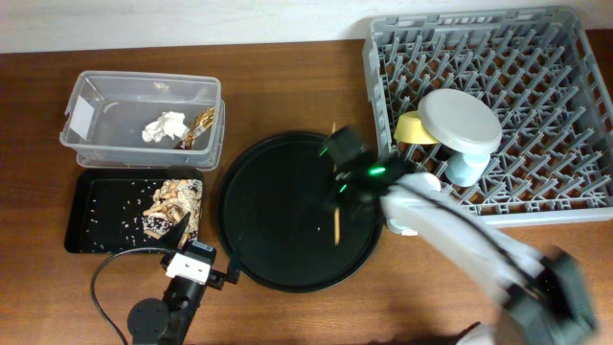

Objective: Sort waste into correct bins and load items into the dishwasher rack
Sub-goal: 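Pick up the wooden chopsticks with the right gripper and put them in the rack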

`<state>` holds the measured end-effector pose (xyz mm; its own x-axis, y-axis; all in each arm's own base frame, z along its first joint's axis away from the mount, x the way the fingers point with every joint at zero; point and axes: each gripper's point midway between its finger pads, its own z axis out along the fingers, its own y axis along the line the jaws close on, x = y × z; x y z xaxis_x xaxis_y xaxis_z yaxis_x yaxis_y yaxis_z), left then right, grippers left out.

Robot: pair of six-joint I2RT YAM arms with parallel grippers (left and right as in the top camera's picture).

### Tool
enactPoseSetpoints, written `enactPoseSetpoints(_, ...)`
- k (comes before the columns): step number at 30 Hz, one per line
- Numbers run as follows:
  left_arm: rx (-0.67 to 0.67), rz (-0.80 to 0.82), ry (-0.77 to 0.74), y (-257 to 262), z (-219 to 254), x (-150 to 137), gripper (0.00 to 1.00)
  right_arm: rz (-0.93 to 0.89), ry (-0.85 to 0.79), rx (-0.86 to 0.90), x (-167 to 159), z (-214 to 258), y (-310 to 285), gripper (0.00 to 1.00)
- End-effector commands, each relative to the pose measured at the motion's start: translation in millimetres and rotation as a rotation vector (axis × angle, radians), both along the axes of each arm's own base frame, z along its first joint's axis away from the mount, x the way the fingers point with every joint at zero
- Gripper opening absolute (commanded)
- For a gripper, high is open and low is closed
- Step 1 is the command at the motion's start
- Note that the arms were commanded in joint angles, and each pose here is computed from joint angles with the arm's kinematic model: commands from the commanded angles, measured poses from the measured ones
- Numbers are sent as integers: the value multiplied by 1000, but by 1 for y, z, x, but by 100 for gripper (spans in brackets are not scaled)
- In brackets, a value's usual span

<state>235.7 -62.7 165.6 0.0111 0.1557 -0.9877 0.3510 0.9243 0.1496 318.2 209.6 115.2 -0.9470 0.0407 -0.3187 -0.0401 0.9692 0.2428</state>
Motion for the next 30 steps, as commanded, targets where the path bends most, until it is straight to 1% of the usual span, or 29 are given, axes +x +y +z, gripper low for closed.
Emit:
enactPoseSetpoints(1, 8, -5, 1, 0, -2, 0, 99, 117, -365, -89, 36, 104, -63, 4)
enactPoseSetpoints(2, 8, -5, 1, 0, -2, 0, 99, 86, -393, -146, 45, 110, -93, 4)
enactPoseSetpoints(4, 8, -5, 1, 0, -2, 0, 99, 86, -366, -214, 56, 96, -120, 4)
enactPoseSetpoints(5, 8, -5, 1, 0, -2, 0, 99, 64, -331, -258, 64, 82, -136, 4)
enactPoseSetpoints(6, 8, -5, 1, 0, -2, 0, 99, 48, -267, -252, 74, 56, -144, 4)
enactPoseSetpoints(8, 8, -5, 1, 0, -2, 0, 99, 48, -222, -263, 86, 29, -145, 4)
enactPoseSetpoints(9, 8, -5, 1, 0, -2, 0, 100, 51, -214, -261, 89, 22, -143, 6)
enactPoseSetpoints(10, 8, -5, 1, 0, -2, 0, 100, 57, -221, -248, 91, 24, -140, 36)
enactPoseSetpoints(11, 8, -6, 1, 0, -2, 0, 99, 76, -243, -200, 87, 45, -132, 52)
enactPoseSetpoints(12, 8, -5, 1, 0, -2, 0, 99, 88, -256, -157, 82, 64, -125, 54)
enactPoseSetpoints(14, 8, -5, 1, 0, -2, 0, 99, 106, -299, -80, 54, 130, -117, 57)
enactPoseSetpoints(15, 8, -5, 1, 0, -2, 0, 99, 116, -320, -73, 42, 150, -116, 57)
enactPoseSetpoints(16, 8, -5, 1, 0, -2, 0, 99, 170, -403, -49, 5, 196, -102, 57)
enactPoseSetpoints(17, 8, -5, 1, 0, -2, 0, 99, 204, -449, -32, -12, 213, -94, 62)
enactPoseSetpoints(18, 8, -5, 1, 0, -2, 0, 99, 247, -500, -10, -32, 230, -85, 99)
enactPoseSetpoints(19, 8, -5, 1, 0, -2, 0, 99, 320, -550, 39, -61, 247, -71, 99)
enactPoseSetpoints(21, 8, -5, 1, 0, -2, 0, 99, 507, -578, 205, -119, 268, -40, 99)
enactPoseSetpoints(22, 8, -5, 1, 0, -2, 0, 99, 554, -603, 240, -135, 276, -36, 99)
enactPoseSetpoints(23, 8, -5, 1, 0, -2, 0, 99, 562, -620, 226, -142, 278, -40, 99)
enactPoseSetpoints(26, 8, -5, 1, 0, -2, 0, 99, 484, -742, 44, -148, 286, -84, 99)
enactPoseSetpoints(28, 8, -5, 1, 0, -2, 0, 99, 495, -839, -37, -158, 297, -103, 99)
enactPoseSetpoints(29, 8, -5, 1, 0, -2, 0, 99, 512, -923, -100, -166, 304, -116, 98)
enactPoseSetpoints(30, 8, -5, 1, 0, -2, 0, 99, 435, -976, -130, -162, 304, -130, 99)
